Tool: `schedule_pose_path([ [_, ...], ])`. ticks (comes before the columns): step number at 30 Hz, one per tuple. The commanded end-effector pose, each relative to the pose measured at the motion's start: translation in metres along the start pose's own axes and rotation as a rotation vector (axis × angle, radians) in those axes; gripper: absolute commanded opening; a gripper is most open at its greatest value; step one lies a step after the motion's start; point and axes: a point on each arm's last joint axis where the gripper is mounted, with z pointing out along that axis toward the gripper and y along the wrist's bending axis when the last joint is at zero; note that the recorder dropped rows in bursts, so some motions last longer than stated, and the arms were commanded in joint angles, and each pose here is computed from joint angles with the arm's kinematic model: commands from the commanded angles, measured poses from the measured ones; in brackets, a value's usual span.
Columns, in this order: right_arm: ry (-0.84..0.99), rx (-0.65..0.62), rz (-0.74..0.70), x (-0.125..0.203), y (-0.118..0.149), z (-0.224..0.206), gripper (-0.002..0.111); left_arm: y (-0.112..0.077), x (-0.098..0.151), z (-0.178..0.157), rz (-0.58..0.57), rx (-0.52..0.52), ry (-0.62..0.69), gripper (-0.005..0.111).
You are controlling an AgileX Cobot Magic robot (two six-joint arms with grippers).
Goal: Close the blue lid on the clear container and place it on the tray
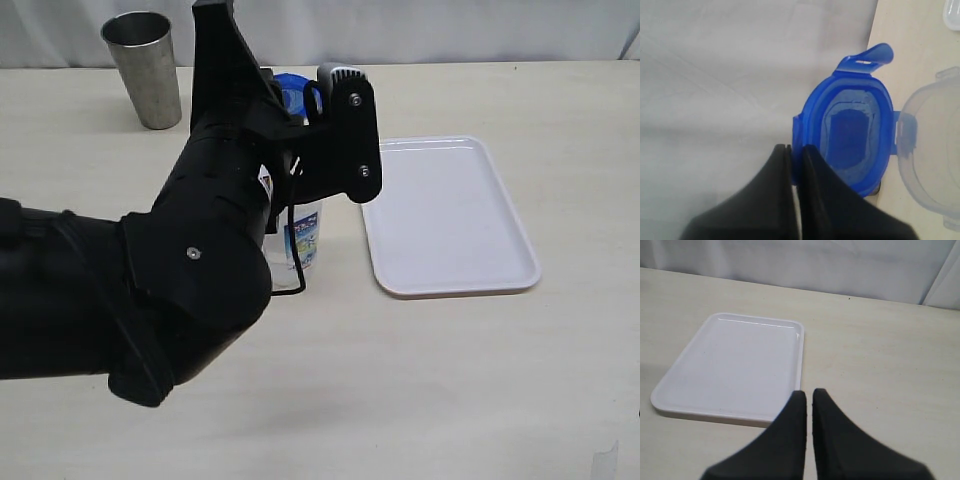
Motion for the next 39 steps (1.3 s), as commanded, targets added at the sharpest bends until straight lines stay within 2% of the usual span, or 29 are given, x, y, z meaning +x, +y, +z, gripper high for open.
schedule_pose_path([
  [1,-0.001,0.002,0.006,0.000,0.000,0.000,0.005,0.002,0.000,-0.001,-0.014,-0.009,-0.005,0.000],
  [7,-0.001,0.002,0.006,0.000,0.000,0.000,0.005,0.002,0.003,0.008,-0.033,0.024,-0.019,0.000],
  [12,-0.001,0.002,0.006,0.000,0.000,0.000,0.005,0.006,0.006,0.011,-0.036,-0.011,-0.015,0.000],
  [23,-0.001,0.002,0.006,0.000,0.000,0.000,0.005,0.001,0.000,0.011,-0.052,0.050,-0.071,0.000],
  [39,-0.001,0.002,0.006,0.000,0.000,0.000,0.005,0.003,0.002,0.011,-0.028,0.028,-0.052,0.000],
])
